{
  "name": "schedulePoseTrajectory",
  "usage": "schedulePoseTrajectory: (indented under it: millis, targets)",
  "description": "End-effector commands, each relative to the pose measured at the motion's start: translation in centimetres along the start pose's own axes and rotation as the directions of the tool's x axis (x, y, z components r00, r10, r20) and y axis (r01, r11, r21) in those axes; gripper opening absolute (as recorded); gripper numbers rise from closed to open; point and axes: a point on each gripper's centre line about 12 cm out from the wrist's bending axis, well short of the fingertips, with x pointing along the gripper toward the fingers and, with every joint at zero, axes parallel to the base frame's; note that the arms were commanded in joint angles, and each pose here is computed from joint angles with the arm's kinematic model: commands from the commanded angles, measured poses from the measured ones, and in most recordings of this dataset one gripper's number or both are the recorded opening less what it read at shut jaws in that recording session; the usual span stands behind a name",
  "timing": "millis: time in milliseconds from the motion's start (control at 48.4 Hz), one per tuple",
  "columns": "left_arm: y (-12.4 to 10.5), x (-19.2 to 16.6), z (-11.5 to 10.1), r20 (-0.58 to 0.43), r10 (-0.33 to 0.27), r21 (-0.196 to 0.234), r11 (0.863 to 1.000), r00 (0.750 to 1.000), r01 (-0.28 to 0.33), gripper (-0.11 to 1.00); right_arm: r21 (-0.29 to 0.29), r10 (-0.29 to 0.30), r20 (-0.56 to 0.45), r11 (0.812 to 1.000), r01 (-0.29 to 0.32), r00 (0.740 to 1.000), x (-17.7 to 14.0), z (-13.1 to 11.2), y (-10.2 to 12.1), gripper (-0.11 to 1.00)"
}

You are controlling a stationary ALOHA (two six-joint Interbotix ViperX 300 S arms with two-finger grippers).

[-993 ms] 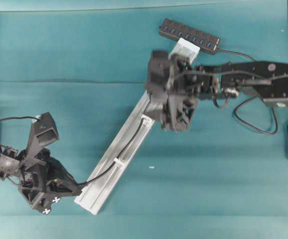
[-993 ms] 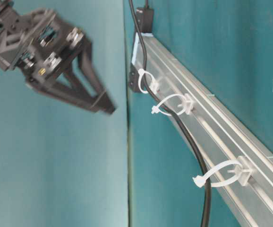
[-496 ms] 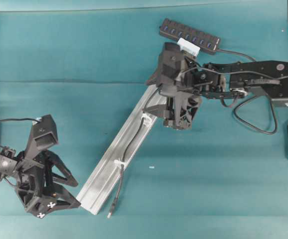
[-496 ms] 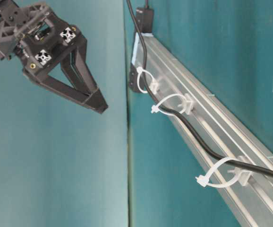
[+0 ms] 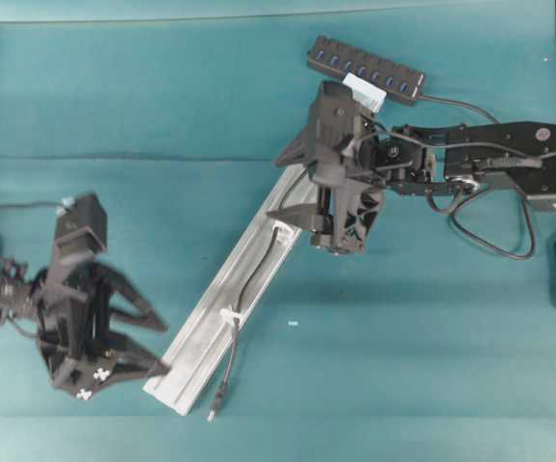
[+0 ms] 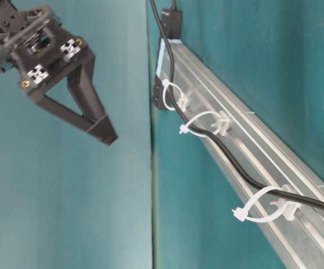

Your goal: Pass the USB cable through three rings with both arms.

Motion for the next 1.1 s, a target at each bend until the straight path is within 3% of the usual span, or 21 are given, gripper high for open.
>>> schedulePoseTrajectory:
  millis: [0, 124, 207, 517, 703, 931, 1075]
  targets:
    - [-0.7, -0.3, 1.8, 0.056, -0.023, 0.094, 0.995, 0.998, 0.018, 0.89, 0.037, 0.003, 0.040, 0.999, -0.005, 0.999, -0.2, 0.9, 0.2, 0.85]
    - [-0.4, -0.3, 2.2, 0.068, -0.014, 0.236, 0.972, 0.998, -0.002, 0.89, 0.069, 0.003, 0.058, 0.998, -0.007, 0.998, -0.4, 1.2, 0.2, 0.85]
    - [-0.1, -0.5, 2.7, 0.090, -0.010, 0.286, 0.958, 0.996, -0.016, 0.89, 0.082, 0.005, 0.069, 0.997, -0.010, 0.998, -0.7, 1.7, 0.2, 0.85]
    - [0.2, -2.3, 5.2, 0.267, -0.075, 0.299, 0.954, 0.961, -0.009, 0.89, 0.094, -0.008, 0.086, 0.996, 0.000, 0.996, -3.4, 3.0, -0.4, 0.85]
    - [0.0, -4.3, 6.1, 0.336, -0.102, 0.360, 0.932, 0.936, -0.028, 0.89, 0.097, -0.008, 0.109, 0.995, -0.002, 0.994, -4.4, 3.3, -0.4, 0.85]
    - [0.3, -8.1, 7.6, 0.443, -0.114, 0.386, 0.919, 0.889, -0.075, 0.89, 0.090, 0.002, 0.132, 0.996, -0.014, 0.991, -5.9, 3.5, 0.1, 0.85]
    - [0.3, -10.1, 7.2, 0.445, -0.103, 0.399, 0.912, 0.890, -0.094, 0.89, 0.089, 0.008, 0.159, 0.996, -0.022, 0.987, -7.3, 3.5, 0.3, 0.85]
